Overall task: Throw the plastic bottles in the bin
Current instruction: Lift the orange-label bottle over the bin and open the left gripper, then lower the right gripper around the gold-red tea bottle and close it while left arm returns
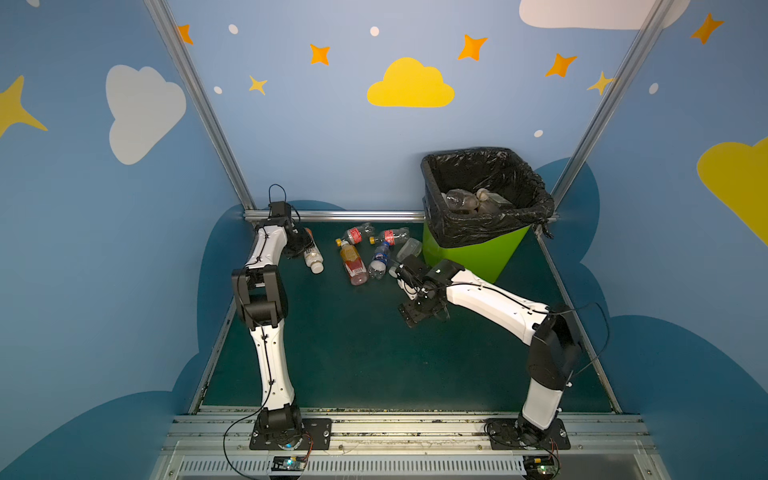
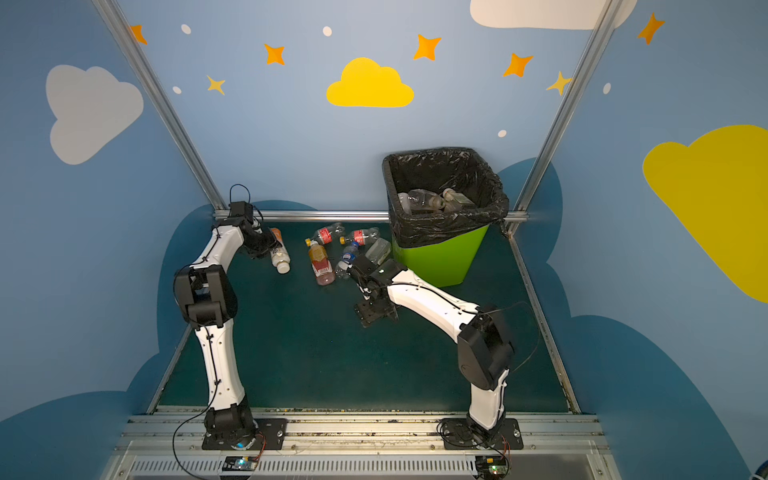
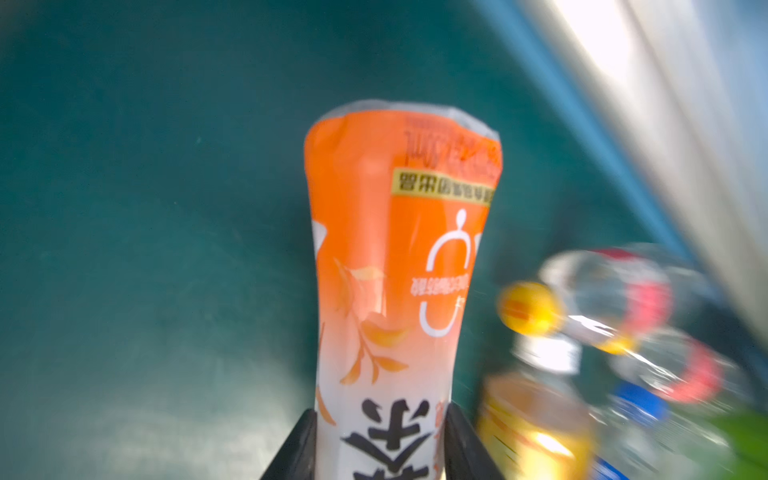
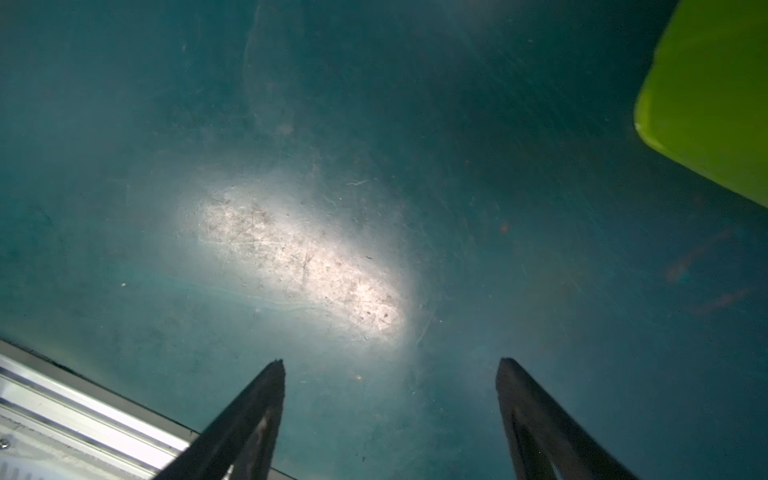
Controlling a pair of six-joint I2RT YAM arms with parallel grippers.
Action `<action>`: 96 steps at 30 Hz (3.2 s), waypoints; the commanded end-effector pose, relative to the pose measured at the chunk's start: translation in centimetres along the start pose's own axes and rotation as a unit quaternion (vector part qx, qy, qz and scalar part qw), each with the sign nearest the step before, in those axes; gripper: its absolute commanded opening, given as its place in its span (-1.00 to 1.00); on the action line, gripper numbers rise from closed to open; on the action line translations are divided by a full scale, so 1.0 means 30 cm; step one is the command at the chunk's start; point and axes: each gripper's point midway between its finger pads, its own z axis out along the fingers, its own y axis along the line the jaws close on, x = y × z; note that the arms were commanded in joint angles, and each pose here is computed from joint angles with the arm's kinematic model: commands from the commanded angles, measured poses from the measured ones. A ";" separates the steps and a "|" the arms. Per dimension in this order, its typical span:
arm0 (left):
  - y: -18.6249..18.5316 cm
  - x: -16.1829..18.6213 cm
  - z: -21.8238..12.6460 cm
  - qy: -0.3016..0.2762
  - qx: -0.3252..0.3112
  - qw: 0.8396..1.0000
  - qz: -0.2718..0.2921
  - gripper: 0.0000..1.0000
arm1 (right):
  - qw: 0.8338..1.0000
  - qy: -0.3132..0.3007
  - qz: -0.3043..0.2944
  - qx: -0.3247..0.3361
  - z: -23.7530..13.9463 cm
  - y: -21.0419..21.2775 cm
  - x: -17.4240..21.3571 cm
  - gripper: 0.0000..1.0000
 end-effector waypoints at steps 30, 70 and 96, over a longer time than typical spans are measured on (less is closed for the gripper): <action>-1.285 0.258 -1.065 -0.240 0.405 0.851 0.231 1.00 | 0.994 -0.110 0.010 -0.019 -0.201 -0.124 0.077 0.60; -0.055 0.591 -0.610 0.013 0.101 0.995 -0.010 1.00 | 0.978 -0.156 0.046 -0.132 0.105 0.186 -0.680 0.63; -0.007 0.537 -0.646 0.015 0.115 0.993 -0.027 1.00 | 0.966 -0.242 -0.007 -0.087 0.368 0.220 -0.870 0.88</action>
